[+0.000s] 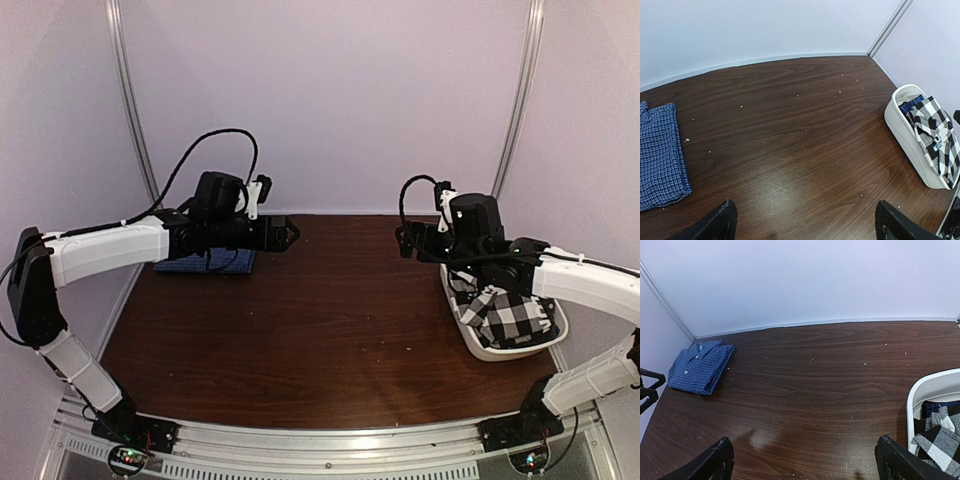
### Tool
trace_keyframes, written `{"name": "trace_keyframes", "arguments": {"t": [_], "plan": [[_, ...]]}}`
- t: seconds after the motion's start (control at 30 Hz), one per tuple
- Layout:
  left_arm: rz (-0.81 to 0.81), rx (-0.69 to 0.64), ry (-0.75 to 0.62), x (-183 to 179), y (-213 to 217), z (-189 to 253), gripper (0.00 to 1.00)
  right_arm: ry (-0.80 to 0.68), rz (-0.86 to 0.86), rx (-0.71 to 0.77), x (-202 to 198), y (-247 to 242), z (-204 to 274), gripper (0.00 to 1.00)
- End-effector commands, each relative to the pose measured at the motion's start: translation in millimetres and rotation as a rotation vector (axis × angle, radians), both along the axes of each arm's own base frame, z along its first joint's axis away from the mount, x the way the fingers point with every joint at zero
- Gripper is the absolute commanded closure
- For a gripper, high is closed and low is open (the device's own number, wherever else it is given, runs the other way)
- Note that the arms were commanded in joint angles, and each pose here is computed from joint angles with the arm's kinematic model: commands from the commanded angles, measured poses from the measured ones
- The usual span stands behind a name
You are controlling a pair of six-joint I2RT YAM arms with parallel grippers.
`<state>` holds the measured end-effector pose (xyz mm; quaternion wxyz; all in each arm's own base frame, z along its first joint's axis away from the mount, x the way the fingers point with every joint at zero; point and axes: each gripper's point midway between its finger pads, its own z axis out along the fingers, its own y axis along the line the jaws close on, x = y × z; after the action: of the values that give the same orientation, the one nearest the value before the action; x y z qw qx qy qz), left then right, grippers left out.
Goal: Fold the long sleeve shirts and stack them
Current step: Pick up the crumpled shirt from the bin.
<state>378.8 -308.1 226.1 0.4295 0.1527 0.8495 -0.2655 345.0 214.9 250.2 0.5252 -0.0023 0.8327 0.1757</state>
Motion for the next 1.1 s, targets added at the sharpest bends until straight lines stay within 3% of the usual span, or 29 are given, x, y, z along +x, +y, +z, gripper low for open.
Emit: {"name": "trace_keyframes", "arguments": {"t": [0.0, 0.27, 0.47, 0.77, 1.07], "plan": [[-0.004, -0.037, -0.081, 2, -2, 29, 0.02, 0.0, -0.034, -0.012, 0, -9, 4, 0.0], [0.0, -0.032, -0.079, 1, 0, 29, 0.02, 0.045, -0.108, -0.064, 5, -28, -7, 0.0], [-0.006, -0.031, -0.079, -1, 0, 29, 0.02, 0.201, -0.252, -0.152, 12, -82, -48, 0.0], [-0.017, -0.018, -0.08, -5, 2, 28, 0.02, 0.321, -0.432, -0.193, 3, -162, -89, 0.0], [-0.022, -0.01, -0.075, -5, 2, 23, 0.02, 0.427, -0.487, -0.243, -17, -190, -129, 0.03]]}}
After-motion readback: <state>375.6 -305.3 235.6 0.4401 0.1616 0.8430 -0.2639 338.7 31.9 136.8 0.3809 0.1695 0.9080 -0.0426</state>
